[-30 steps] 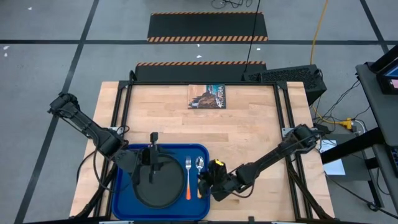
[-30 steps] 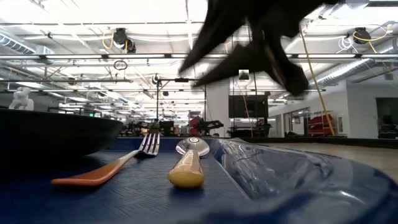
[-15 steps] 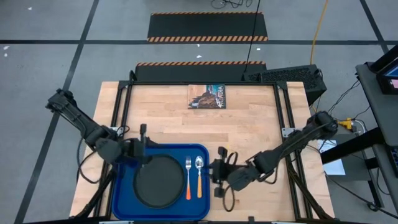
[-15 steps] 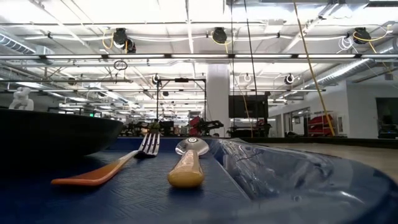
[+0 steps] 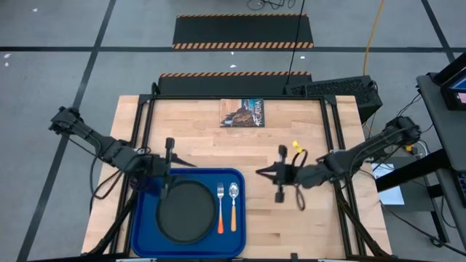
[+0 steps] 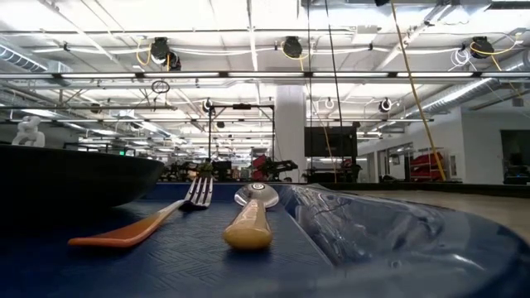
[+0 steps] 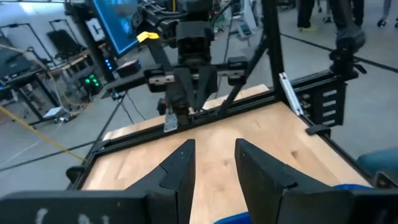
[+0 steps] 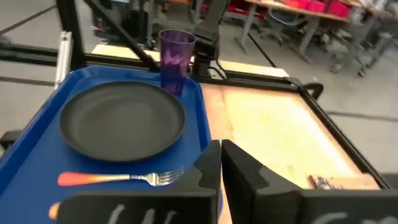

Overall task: Pick and place plate/cup/fork/spoon on tray
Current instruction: Return to Home Position

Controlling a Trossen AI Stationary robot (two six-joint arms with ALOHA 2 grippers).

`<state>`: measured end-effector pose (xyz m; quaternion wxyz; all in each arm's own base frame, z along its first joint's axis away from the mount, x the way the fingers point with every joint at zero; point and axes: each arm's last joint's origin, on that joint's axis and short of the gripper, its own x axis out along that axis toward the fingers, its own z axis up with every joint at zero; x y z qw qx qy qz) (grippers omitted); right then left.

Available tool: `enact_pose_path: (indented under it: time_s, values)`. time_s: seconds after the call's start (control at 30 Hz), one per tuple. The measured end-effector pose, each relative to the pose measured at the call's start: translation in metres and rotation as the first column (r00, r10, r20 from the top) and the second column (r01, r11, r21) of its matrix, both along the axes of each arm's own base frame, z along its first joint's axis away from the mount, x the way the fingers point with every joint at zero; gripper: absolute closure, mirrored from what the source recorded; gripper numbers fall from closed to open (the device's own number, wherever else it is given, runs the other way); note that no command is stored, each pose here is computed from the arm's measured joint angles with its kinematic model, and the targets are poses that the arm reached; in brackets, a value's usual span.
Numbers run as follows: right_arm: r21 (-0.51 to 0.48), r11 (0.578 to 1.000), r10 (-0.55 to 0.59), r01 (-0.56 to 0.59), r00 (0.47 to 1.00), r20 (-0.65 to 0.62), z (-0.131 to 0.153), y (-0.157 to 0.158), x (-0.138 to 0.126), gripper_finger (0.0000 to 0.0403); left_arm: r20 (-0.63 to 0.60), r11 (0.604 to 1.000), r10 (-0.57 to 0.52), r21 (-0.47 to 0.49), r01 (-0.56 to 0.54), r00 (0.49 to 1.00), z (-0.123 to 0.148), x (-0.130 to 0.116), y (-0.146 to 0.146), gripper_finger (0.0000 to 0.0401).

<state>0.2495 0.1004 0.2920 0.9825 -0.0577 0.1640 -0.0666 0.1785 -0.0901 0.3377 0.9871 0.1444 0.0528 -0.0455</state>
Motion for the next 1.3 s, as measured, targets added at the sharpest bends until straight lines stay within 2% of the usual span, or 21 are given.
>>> enact_pose_path:
  time_s: [0.27,0.47,0.57,0.7,0.77,1.0,1.13,1.3]
  values:
    - [-0.067,0.992,0.110,-0.103,0.988,0.105,-0.022,-0.033,-0.039,0.0402,0.088,0.999,0.024,-0.042,-0.020,0.996,-0.023,-0.002,0.038,0.0284]
    - [-0.139,0.988,0.090,-0.070,0.985,0.144,-0.043,-0.051,-0.060,0.0402,0.095,0.996,0.086,-0.047,-0.081,0.992,-0.051,0.000,0.061,0.0285]
    - [-0.182,0.982,0.084,-0.058,0.987,0.139,-0.051,-0.058,-0.069,0.0402,0.092,0.994,0.099,-0.057,-0.094,0.991,-0.064,0.001,0.067,0.0308]
    - [-0.234,0.971,0.076,-0.040,0.986,0.147,-0.054,-0.065,-0.077,0.0403,0.095,0.992,0.121,-0.053,-0.117,0.988,-0.080,0.000,0.075,0.0371]
    - [-0.240,0.970,0.064,-0.027,0.987,0.150,-0.056,-0.068,-0.080,0.0403,0.095,0.991,0.124,-0.056,-0.119,0.988,-0.084,-0.002,0.078,0.0392]
    - [-0.220,0.972,0.108,-0.078,0.986,0.129,-0.070,-0.078,-0.084,0.0403,0.062,0.988,0.118,-0.109,-0.111,0.991,-0.101,-0.005,0.082,0.0395]
    - [-0.198,0.979,0.083,-0.055,0.987,0.134,-0.080,-0.083,-0.086,0.0403,0.016,0.982,0.125,-0.144,-0.121,0.992,-0.116,-0.007,0.082,0.0396]
    - [-0.193,0.980,0.075,-0.043,0.984,0.163,-0.090,-0.084,-0.088,0.0403,0.018,0.975,0.155,-0.163,-0.150,0.988,-0.130,-0.011,0.083,0.0397]
